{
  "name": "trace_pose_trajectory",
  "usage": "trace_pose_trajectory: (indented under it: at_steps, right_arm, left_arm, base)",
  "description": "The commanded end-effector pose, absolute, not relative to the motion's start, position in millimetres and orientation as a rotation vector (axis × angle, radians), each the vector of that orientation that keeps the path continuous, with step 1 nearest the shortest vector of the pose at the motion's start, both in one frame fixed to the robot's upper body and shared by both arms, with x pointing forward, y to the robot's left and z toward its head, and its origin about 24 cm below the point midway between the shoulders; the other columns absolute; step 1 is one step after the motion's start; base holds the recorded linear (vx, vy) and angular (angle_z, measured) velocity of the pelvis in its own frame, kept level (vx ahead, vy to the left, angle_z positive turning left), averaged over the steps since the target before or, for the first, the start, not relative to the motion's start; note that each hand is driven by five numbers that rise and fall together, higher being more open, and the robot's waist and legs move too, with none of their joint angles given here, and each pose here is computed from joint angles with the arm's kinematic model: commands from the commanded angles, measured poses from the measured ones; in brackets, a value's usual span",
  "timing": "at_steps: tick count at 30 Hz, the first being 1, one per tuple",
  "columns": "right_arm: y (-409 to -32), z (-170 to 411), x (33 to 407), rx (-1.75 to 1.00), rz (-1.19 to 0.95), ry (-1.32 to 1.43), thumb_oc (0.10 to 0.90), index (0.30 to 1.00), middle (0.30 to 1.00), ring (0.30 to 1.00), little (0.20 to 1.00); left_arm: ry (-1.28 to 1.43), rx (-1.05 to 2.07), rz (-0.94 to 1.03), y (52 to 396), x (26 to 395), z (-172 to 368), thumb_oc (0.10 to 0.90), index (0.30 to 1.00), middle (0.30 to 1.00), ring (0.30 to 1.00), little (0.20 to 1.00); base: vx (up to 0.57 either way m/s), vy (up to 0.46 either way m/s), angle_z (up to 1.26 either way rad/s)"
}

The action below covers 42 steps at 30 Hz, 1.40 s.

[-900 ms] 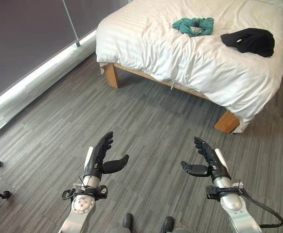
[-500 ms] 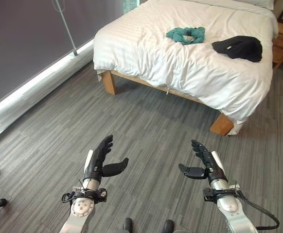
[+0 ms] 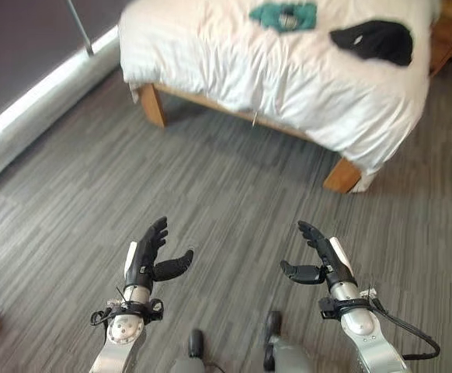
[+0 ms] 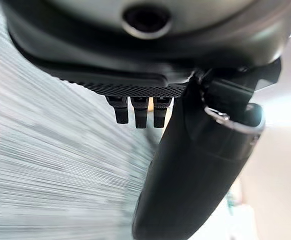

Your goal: Pick up bed clothes into laundry basket.

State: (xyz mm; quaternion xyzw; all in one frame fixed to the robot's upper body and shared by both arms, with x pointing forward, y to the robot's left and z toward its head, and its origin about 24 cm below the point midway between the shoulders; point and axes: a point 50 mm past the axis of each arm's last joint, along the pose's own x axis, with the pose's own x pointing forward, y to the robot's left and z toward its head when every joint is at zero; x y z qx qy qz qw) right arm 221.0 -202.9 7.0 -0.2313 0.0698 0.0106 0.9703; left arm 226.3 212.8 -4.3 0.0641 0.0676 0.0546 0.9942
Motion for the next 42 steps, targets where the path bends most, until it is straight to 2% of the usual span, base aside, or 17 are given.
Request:
trace_pose_trajectory:
  at_steps: [1,12,22,30,34,42]
  right_arm:
    - [-201,52,237,-0.446,-0.015,-0.112,0.800,0.900,0.900,0.900,0.900]
    - [-216,82,256,-0.494,-0.092,-0.222,0.800,0.900,0.900,0.900,0.900]
    - [-214,66,255,-0.450,-0.121,-0.168,0.800,0.900,0.900,0.900,0.900]
    - [-192,57,259,-0.410,-0.066,-0.144,0.800,0.900,0.900,0.900,0.900]
    - [-189,65,259,-0.402,-0.073,-0.176,0.800,0.900,0.900,0.900,0.900]
    - [-198,57,256,-0.411,-0.116,-0.127,0.800,0.900,0.900,0.900,0.900]
  left_arm:
    - [-0.100,0.152,0.059,215,231,39,0.800,0.900,0.900,0.900,0.900]
    - [-0.090,0.099,0.002,206,234,38,0.800,0.900,0.900,0.900,0.900]
    - [-0.030,0.156,0.024,211,226,27,0.800,0.900,0.900,0.900,0.900]
    - [-0.133,0.288,-0.010,219,233,56,0.800,0.900,0.900,0.900,0.900]
    - [-0.204,0.341,-0.029,217,243,74,0.800,0.900,0.900,0.900,0.900]
    - [-0.175,0.329,-0.039,213,245,65,0.800,0.900,0.900,0.900,0.900]
  base:
    - [0.39,-0.203,1.10]
    - [0.29,-0.139,0.15]
    - [0.50,0.266,-0.27]
    - [0.33,0.317,-0.91]
    - [0.33,0.099,-0.21]
    - [0.38,-0.104,-0.05]
